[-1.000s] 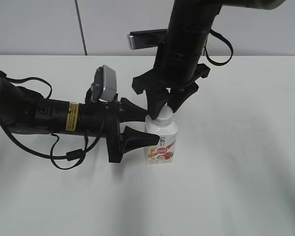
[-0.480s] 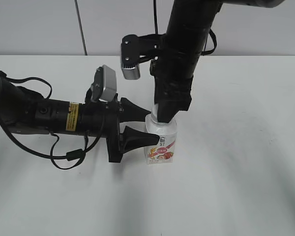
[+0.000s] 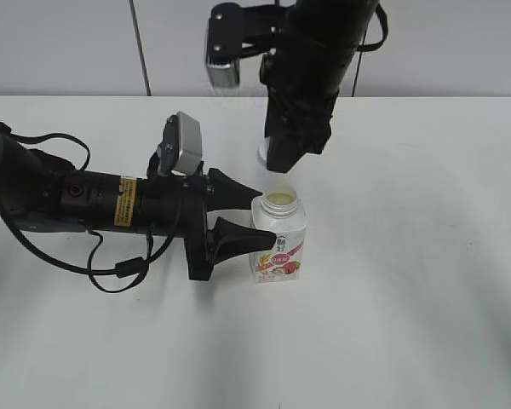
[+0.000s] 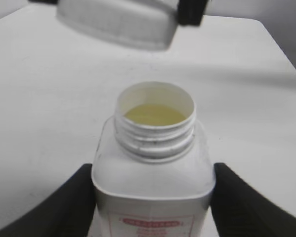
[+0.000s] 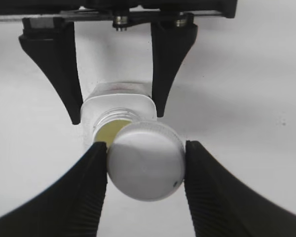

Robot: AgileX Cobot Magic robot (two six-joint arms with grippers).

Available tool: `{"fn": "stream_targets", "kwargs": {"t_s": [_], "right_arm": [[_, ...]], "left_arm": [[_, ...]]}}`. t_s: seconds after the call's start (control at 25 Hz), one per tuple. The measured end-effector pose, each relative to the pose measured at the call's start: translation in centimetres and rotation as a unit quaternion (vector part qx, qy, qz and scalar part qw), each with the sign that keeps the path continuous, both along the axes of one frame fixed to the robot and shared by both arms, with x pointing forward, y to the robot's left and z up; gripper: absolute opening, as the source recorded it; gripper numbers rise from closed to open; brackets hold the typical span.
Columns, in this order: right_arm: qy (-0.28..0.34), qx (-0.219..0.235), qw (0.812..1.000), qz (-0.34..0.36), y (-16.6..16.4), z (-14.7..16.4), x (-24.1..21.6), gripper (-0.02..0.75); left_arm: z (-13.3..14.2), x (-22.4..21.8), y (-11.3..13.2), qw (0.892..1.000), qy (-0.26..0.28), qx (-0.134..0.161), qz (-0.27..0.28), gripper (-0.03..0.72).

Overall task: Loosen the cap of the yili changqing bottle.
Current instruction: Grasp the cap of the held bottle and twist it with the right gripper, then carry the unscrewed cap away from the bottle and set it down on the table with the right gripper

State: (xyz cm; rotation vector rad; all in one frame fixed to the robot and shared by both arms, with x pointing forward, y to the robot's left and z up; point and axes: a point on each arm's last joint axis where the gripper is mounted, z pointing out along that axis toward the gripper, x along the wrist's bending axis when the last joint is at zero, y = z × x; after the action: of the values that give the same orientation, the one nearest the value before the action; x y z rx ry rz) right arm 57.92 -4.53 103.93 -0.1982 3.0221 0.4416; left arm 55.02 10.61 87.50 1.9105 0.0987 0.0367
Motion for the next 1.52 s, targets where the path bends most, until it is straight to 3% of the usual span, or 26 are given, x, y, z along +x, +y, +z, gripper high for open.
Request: {"fn": "stream_targets", "kwargs": {"t_s": [0.12,0.2,0.28,0.44,0.52,0.76,1.0,1.32,1.52], "right_arm": [[0.018,0.013,0.993,-0.112,-0.3,1.3,-0.3,0.383],[0.027,0.011,0.977,-0.210,-0.8,1.9,-0.3,0.383],[0.027,0.002,0.952,-0.306,-1.4,2.1,0.0,0.383],[0.046,0.011,0.882,-0.468,-2.0,2.2,0.3,0.383],[0.053,0.016,0.866,-0.498,-2.0,2.2,0.3,0.383],[0.079,0.031,0.842,-0.533,-3.3,2.3,1.2,0.383],[0.089,0.034,0.796,-0.597,-9.3,1.7,4.1,0.383],[0.140,-0.036,0.733,-0.664,-16.7,-4.8,3.8,0.383],[0.123,-0.017,0.725,-0.678,-17.7,-9.2,2.9,0.383]], "left_arm": [[0.0,0.0,0.0,1.000,0.000,0.000,0.000,0.433],[0.0,0.0,0.0,1.000,0.000,0.000,0.000,0.433],[0.0,0.0,0.0,1.000,0.000,0.000,0.000,0.433],[0.0,0.0,0.0,1.000,0.000,0.000,0.000,0.433],[0.0,0.0,0.0,1.000,0.000,0.000,0.000,0.433],[0.0,0.0,0.0,1.000,0.000,0.000,0.000,0.433],[0.0,0.0,0.0,1.000,0.000,0.000,0.000,0.433],[0.0,0.0,0.0,1.000,0.000,-0.001,-0.001,0.433],[0.0,0.0,0.0,1.000,0.000,-0.002,-0.002,0.433]]}}
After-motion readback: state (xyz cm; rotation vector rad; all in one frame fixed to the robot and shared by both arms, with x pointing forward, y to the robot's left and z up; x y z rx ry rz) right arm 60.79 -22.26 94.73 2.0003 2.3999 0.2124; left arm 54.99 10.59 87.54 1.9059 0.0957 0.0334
